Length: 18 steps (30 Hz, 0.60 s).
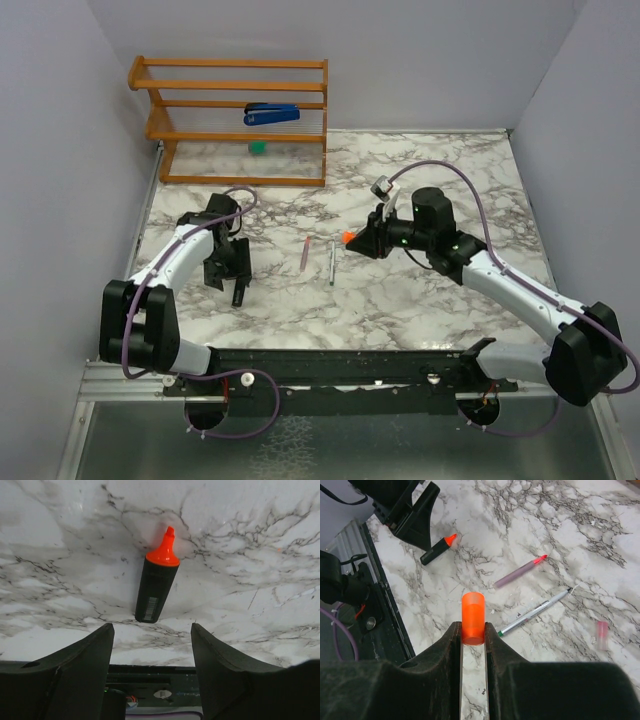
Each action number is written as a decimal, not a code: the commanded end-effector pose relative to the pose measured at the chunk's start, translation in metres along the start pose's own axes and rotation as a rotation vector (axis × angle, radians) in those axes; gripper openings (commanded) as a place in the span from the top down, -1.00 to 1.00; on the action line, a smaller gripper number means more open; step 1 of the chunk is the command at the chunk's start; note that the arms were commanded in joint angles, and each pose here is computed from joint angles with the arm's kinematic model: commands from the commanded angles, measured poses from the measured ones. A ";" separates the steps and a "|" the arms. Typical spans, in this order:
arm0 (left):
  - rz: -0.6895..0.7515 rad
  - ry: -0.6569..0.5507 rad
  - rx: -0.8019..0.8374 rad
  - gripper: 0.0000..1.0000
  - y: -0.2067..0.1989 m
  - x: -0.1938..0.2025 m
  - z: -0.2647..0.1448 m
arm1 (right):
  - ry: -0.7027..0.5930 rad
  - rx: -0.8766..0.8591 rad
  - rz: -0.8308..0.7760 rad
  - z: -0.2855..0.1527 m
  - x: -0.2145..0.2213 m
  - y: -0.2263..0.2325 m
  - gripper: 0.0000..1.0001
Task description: Insert the pens into the pen caps
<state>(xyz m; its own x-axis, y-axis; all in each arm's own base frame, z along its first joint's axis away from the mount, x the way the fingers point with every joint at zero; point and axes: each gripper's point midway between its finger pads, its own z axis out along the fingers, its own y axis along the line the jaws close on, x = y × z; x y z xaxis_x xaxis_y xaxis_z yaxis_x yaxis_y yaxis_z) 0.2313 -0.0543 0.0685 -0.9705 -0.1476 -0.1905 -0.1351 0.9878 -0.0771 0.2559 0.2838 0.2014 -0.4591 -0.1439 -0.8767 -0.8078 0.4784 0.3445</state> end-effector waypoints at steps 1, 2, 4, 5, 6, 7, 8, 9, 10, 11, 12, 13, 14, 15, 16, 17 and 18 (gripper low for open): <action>-0.042 0.052 0.048 -0.26 -0.008 0.018 -0.004 | -0.028 -0.020 -0.029 -0.010 -0.003 0.008 0.99; -0.049 0.060 0.054 -0.25 -0.009 0.020 -0.003 | -0.032 -0.019 -0.030 -0.011 -0.004 0.008 0.99; -0.066 0.073 0.060 -0.24 -0.010 0.024 0.001 | -0.033 -0.024 -0.032 -0.011 -0.005 0.009 0.99; -0.071 0.076 0.061 -0.24 -0.010 0.027 0.003 | -0.032 -0.028 -0.032 -0.011 -0.005 0.009 0.99; -0.075 0.077 0.057 -0.23 -0.009 0.029 0.006 | -0.030 -0.029 -0.030 -0.011 -0.004 0.009 0.99; -0.074 0.076 0.062 -0.22 -0.010 0.028 0.006 | -0.029 -0.032 -0.028 -0.010 -0.004 0.009 0.99; -0.074 0.070 0.058 -0.22 -0.010 0.026 0.006 | -0.027 -0.034 -0.026 -0.010 -0.004 0.010 0.99; -0.078 0.062 0.054 -0.22 -0.010 0.025 0.007 | -0.036 -0.041 -0.031 -0.009 -0.006 0.010 0.99; -0.074 0.065 0.055 -0.22 -0.010 0.024 0.008 | -0.047 -0.046 -0.037 -0.009 -0.009 0.011 0.99; -0.066 0.074 0.050 -0.22 -0.010 0.025 0.010 | -0.047 -0.048 -0.037 -0.009 -0.010 0.011 0.99; -0.056 0.084 0.037 -0.22 -0.008 0.025 0.013 | -0.048 -0.048 -0.037 -0.009 -0.010 0.012 0.99; -0.044 0.095 0.029 -0.22 -0.006 0.025 0.016 | -0.049 -0.049 -0.039 -0.010 -0.011 0.012 0.99; -0.035 0.108 0.030 -0.23 -0.006 0.026 0.018 | -0.049 -0.048 -0.039 -0.010 -0.011 0.012 0.99; -0.029 0.124 0.036 -0.23 -0.008 0.027 0.020 | -0.049 -0.045 -0.040 -0.010 -0.011 0.011 0.99; -0.027 0.141 0.040 -0.22 -0.008 0.029 0.023 | -0.050 -0.045 -0.041 -0.011 -0.012 0.012 0.99; -0.024 0.154 0.041 -0.22 -0.009 0.030 0.025 | -0.051 -0.043 -0.040 -0.011 -0.012 0.011 0.99; -0.021 0.173 0.044 -0.23 -0.009 0.033 0.028 | -0.051 -0.040 -0.041 -0.012 -0.012 0.011 0.99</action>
<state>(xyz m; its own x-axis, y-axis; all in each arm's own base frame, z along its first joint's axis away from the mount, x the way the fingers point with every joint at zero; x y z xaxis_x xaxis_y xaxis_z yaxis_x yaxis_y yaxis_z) 0.2069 -0.0634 0.0433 -0.9813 -0.1808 -0.0654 -0.1738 0.9797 -0.1001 0.2495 0.2808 0.2117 -0.4350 -0.1262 -0.8915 -0.8229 0.4576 0.3368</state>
